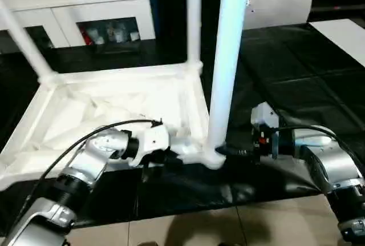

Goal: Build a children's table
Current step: Rotate leg to tighten

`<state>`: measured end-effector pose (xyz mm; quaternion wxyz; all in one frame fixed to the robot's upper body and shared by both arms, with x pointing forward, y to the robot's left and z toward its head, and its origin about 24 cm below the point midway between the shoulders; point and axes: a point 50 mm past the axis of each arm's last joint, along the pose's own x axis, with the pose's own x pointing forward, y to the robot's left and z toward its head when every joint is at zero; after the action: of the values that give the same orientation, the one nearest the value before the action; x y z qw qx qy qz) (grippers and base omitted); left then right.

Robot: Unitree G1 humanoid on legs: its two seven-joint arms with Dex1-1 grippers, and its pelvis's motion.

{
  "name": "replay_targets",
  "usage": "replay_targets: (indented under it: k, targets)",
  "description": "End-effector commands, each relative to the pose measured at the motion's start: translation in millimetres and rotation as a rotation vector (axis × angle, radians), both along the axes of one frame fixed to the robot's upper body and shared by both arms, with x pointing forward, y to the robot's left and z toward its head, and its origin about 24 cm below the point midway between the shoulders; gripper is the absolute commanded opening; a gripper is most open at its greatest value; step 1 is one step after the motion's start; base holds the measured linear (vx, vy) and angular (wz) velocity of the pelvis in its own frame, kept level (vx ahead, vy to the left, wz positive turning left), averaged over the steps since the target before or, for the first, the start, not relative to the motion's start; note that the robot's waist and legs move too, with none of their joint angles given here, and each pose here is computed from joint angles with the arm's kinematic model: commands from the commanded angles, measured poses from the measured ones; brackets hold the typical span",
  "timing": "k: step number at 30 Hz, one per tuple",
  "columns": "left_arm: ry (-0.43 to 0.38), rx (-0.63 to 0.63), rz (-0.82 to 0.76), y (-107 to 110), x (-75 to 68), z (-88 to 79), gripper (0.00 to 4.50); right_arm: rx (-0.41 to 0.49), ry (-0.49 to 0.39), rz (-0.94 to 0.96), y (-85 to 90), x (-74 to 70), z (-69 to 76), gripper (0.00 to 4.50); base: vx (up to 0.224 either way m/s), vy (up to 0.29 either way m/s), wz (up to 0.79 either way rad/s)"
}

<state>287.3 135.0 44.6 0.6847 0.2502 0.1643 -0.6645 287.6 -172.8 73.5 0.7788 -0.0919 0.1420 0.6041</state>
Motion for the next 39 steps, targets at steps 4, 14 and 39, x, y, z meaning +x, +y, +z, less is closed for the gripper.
replay_targets:
  k: [4,14,39]
  targets:
    - [0.01,0.033,-0.132,-10.6,-11.2,-2.0,0.0,0.014,0.042,0.097,4.7,-1.6,5.3,3.1,0.0,0.0,0.0]
    - [0.024,0.044,-0.157,-11.2,-16.2,-1.6,0.0,0.033,0.101,0.171,8.2,-1.8,4.0,2.46,0.0,0.0,0.0]
    - [-0.034,-0.089,0.536,-64.9,32.6,8.7,0.0,0.036,0.07,-0.665,78.2,42.5,-19.6,2.3,0.0,0.0,0.0]
